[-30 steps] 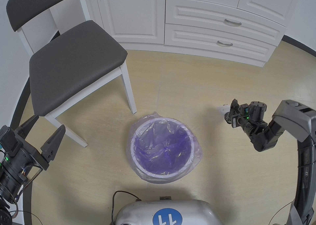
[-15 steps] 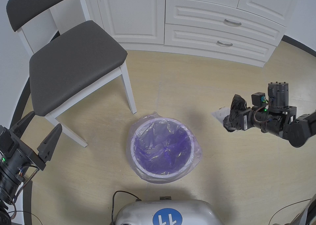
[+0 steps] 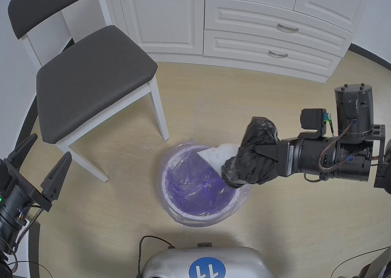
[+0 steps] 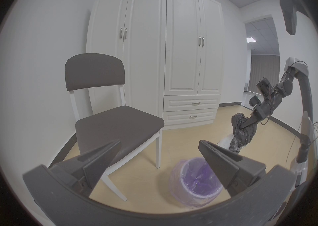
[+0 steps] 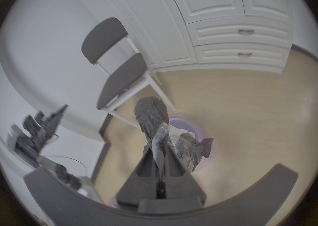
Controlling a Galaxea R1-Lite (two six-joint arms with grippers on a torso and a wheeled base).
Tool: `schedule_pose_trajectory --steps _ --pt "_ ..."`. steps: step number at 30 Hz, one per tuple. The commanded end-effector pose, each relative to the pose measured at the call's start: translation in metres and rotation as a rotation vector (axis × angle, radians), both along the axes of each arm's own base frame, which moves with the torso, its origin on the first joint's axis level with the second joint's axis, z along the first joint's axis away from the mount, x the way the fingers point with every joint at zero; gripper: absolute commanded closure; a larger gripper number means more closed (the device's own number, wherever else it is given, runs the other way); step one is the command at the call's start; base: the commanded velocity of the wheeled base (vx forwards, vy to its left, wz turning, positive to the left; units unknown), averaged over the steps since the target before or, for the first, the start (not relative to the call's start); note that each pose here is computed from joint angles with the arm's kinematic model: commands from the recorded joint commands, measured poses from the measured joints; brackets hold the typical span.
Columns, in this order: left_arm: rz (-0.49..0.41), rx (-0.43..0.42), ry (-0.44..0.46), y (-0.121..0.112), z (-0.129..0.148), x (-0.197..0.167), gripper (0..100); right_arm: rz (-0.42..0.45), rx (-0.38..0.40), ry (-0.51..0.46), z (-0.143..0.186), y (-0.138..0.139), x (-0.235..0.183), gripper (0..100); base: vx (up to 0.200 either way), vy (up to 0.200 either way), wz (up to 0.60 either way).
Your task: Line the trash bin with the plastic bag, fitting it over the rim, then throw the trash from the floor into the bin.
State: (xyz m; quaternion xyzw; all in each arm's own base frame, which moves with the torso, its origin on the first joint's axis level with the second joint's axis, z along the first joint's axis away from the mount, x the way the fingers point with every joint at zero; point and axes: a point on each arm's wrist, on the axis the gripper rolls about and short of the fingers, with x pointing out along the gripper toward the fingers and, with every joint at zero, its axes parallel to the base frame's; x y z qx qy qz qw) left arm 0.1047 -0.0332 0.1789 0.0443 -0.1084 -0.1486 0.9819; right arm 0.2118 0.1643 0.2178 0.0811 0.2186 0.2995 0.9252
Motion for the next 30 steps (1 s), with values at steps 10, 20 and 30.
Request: schedule_pose_trajectory --steps 10,20,30 --pt "-0.016 -0.006 -0.072 0.001 0.009 -0.011 0 -0.086 0.215 0.351 -0.005 0.091 0.034 100 0.0 0.0 0.0" --pt "-0.025 -0.004 -0.075 0.001 0.01 -0.011 0 -0.309 0.062 0.512 -0.042 0.129 0.068 100 0.0 0.0 0.0" --pt "-0.021 0.011 -0.033 0.001 0.006 -0.01 0 -0.339 -0.003 0.538 -0.074 0.136 0.08 100 0.0 0.0 0.0"
